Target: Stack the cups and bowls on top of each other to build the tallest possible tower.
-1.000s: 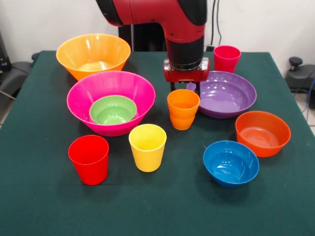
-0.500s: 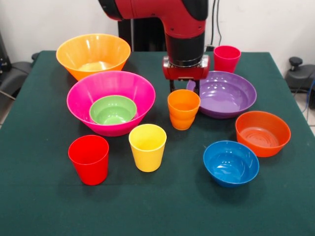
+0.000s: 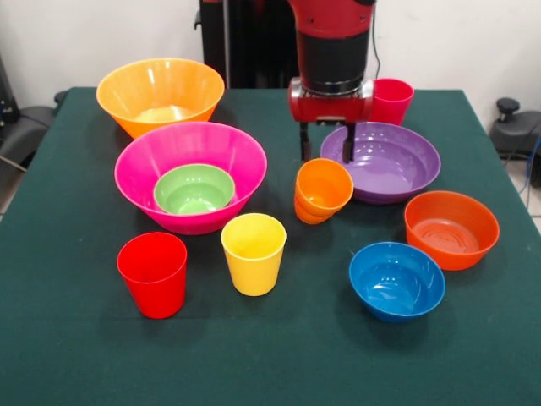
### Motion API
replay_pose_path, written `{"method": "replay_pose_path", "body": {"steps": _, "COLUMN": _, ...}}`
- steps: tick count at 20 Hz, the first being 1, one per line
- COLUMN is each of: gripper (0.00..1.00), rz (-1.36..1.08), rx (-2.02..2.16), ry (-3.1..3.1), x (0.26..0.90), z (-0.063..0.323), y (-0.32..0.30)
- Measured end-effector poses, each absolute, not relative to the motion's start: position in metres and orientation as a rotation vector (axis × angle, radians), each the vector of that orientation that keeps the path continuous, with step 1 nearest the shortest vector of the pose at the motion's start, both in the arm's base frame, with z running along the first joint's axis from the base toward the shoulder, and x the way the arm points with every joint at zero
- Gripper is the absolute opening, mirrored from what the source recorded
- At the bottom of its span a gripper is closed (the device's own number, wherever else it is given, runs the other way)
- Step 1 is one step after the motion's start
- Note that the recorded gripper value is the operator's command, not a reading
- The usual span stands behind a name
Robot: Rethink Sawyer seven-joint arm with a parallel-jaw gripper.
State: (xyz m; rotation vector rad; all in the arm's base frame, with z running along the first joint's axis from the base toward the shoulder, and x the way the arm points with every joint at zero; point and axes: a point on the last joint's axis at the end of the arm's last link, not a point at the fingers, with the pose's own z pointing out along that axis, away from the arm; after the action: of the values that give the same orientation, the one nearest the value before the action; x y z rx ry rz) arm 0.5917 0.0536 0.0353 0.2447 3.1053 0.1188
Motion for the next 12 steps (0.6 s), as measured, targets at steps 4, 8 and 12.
{"method": "replay_pose_path", "body": {"steps": 4, "gripper": 1.00, "rz": 0.102, "rx": 0.261, "ry": 3.077, "x": 0.600, "z": 0.054, "y": 0.060}}
{"method": "replay_pose_path", "body": {"steps": 8, "gripper": 1.00, "rz": 0.103, "rx": 0.282, "ry": 3.056, "x": 0.607, "z": 0.067, "y": 0.066}}
{"method": "replay_pose_path", "body": {"steps": 12, "gripper": 1.00, "rz": 0.111, "rx": 0.302, "ry": 3.051, "x": 0.608, "z": 0.073, "y": 0.067}}
